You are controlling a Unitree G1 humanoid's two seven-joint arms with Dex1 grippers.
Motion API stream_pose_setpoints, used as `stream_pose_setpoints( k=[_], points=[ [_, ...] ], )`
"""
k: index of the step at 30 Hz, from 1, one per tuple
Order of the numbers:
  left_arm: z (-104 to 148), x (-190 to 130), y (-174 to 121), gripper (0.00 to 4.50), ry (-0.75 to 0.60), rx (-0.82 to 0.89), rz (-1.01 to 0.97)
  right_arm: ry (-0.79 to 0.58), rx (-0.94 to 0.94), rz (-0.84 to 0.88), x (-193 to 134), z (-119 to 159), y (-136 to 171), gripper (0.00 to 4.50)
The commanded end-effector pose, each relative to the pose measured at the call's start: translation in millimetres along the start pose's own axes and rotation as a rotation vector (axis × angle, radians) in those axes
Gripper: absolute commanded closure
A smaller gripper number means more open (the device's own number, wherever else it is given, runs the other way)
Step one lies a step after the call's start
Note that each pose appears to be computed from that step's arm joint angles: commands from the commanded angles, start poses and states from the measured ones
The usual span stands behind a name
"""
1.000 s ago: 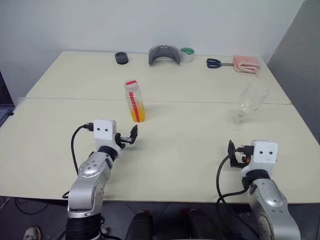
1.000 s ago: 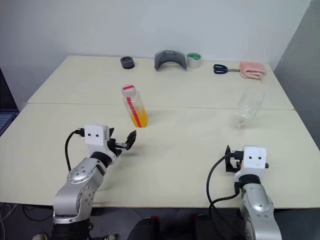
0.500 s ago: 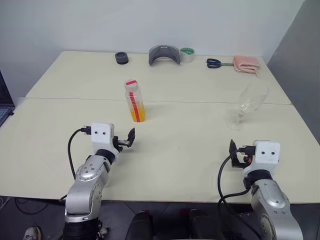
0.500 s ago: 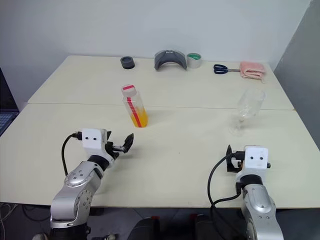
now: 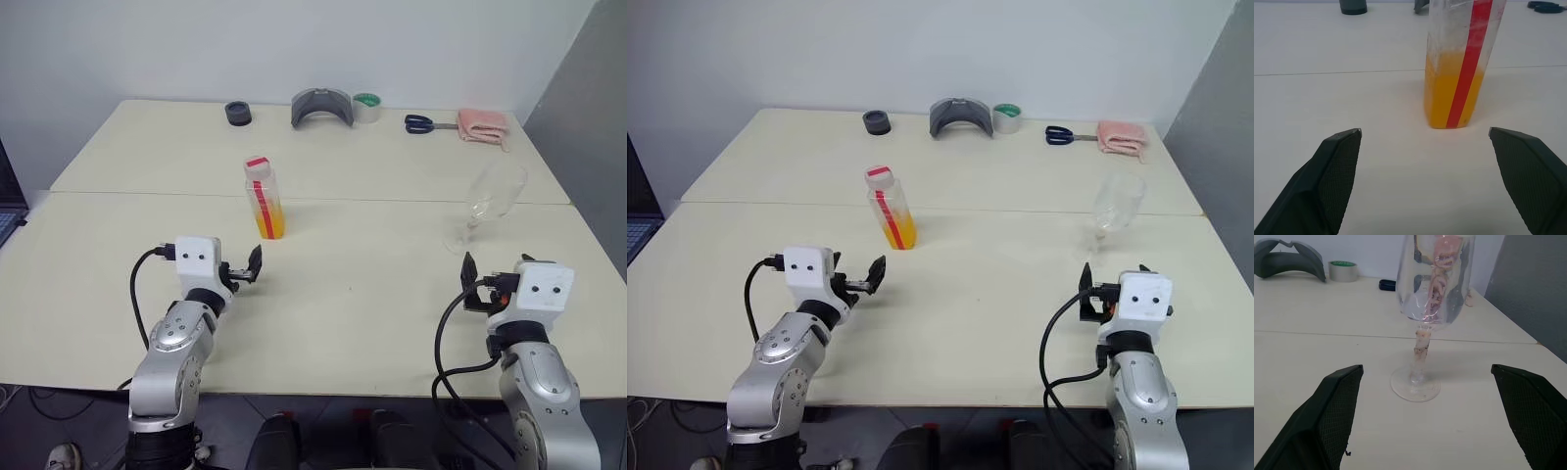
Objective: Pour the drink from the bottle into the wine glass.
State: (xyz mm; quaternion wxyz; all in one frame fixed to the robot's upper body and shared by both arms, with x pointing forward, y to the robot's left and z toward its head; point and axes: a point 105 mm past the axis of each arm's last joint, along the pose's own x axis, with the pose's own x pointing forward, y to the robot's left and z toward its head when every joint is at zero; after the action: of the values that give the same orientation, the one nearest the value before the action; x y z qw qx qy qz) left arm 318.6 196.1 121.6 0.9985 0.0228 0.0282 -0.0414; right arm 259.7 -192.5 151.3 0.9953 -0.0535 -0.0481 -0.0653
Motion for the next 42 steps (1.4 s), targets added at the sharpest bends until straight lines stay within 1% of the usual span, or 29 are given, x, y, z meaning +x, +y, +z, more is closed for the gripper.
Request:
stream_pose_setpoints(
  k=[1,4,8,11,13,19,25,31,36,42],
  points=[
    [17,4,-5,0.00,-0.074,0.038,-0.002,-0.119,0.092,0.226,6,30,19,0.03],
    [22,12,-8,0.00,-0.098,0.007,-0.013,-0.140,0.145,0.507,5,45,34,0.03],
    [30,22,-9,0.00,-0.124,0.018,-0.034,-0.137,0.158,0.806,-1,63,49,0.03],
    [32,29,-11,0.00,-0.130,0.025,-0.042,-0.127,0.180,0.984,-7,72,59,0.03],
    [33,34,-15,0.00,-0.132,0.015,-0.062,-0.123,0.184,1.047,-9,77,62,0.03],
    [37,46,-26,0.00,-0.135,-0.007,-0.113,-0.123,0.143,1.100,-3,83,67,0.03],
    [38,56,-24,0.00,-0.130,-0.002,-0.091,-0.135,0.141,1.101,-1,86,71,0.03],
    [43,67,-22,0.00,-0.146,0.018,-0.075,-0.158,0.149,1.114,-4,96,74,0.03],
    [50,81,-25,0.00,-0.171,0.017,-0.085,-0.184,0.143,1.114,-3,106,76,0.03],
    [60,97,-29,0.00,-0.216,0.023,-0.098,-0.198,0.143,1.099,-4,111,77,0.03]
  ],
)
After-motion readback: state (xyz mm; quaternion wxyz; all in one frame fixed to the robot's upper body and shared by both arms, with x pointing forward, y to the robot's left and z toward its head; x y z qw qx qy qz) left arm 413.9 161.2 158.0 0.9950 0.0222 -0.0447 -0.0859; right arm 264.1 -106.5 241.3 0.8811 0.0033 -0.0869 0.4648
